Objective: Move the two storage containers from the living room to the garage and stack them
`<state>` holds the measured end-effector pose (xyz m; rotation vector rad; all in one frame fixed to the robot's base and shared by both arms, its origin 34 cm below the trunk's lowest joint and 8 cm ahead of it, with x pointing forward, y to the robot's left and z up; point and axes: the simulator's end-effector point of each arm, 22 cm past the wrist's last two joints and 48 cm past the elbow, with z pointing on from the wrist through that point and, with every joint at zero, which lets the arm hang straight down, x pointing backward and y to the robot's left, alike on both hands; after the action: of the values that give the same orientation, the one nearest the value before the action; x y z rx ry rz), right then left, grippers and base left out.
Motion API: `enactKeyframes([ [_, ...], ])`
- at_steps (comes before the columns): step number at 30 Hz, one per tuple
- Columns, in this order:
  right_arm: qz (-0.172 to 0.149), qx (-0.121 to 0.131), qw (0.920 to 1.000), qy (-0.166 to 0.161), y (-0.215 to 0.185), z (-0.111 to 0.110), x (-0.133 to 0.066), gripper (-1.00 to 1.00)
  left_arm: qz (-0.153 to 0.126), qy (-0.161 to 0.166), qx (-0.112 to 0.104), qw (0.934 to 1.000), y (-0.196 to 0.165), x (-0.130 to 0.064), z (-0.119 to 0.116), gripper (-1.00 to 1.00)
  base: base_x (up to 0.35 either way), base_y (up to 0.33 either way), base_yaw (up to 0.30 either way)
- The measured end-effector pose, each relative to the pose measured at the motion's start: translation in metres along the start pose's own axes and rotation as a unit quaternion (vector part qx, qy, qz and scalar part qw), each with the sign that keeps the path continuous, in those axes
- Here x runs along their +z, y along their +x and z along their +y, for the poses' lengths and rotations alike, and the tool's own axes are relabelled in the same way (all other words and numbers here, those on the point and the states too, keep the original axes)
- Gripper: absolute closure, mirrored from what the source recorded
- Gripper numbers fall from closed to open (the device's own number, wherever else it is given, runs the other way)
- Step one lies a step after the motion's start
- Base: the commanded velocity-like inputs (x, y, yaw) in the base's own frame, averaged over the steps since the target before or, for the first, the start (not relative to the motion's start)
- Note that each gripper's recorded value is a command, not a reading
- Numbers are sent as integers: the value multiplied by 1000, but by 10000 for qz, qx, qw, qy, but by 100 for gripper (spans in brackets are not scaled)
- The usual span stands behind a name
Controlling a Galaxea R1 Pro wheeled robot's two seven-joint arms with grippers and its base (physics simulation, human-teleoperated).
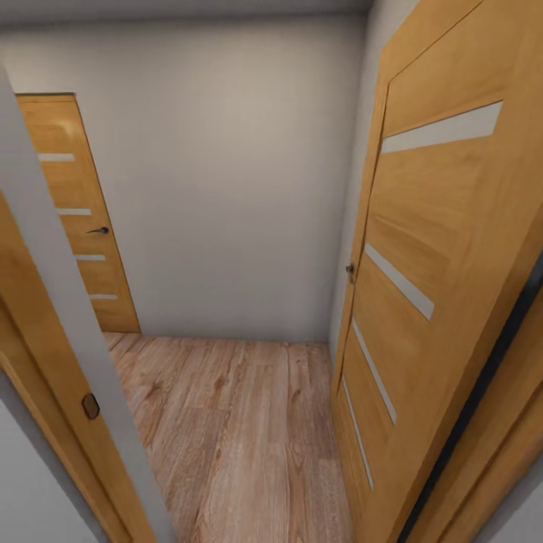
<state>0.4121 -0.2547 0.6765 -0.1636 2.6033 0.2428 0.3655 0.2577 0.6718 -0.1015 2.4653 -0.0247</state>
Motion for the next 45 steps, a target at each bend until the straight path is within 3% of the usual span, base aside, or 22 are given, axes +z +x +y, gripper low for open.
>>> enactKeyframes([
  [18,1,-1,10000,0,0,0,0,-100,2,6,-4,10000,0,0,-1,-100,4,0,3],
  [30,-1,-1,10000,0,0,0,0,-100,-2,2,-1,10000,0,0,0,-100,211,0,0],
  [45,1,-3,10000,-1,0,0,0,-100,-2,-20,2,10000,0,0,2,-100,43,23,0],
])
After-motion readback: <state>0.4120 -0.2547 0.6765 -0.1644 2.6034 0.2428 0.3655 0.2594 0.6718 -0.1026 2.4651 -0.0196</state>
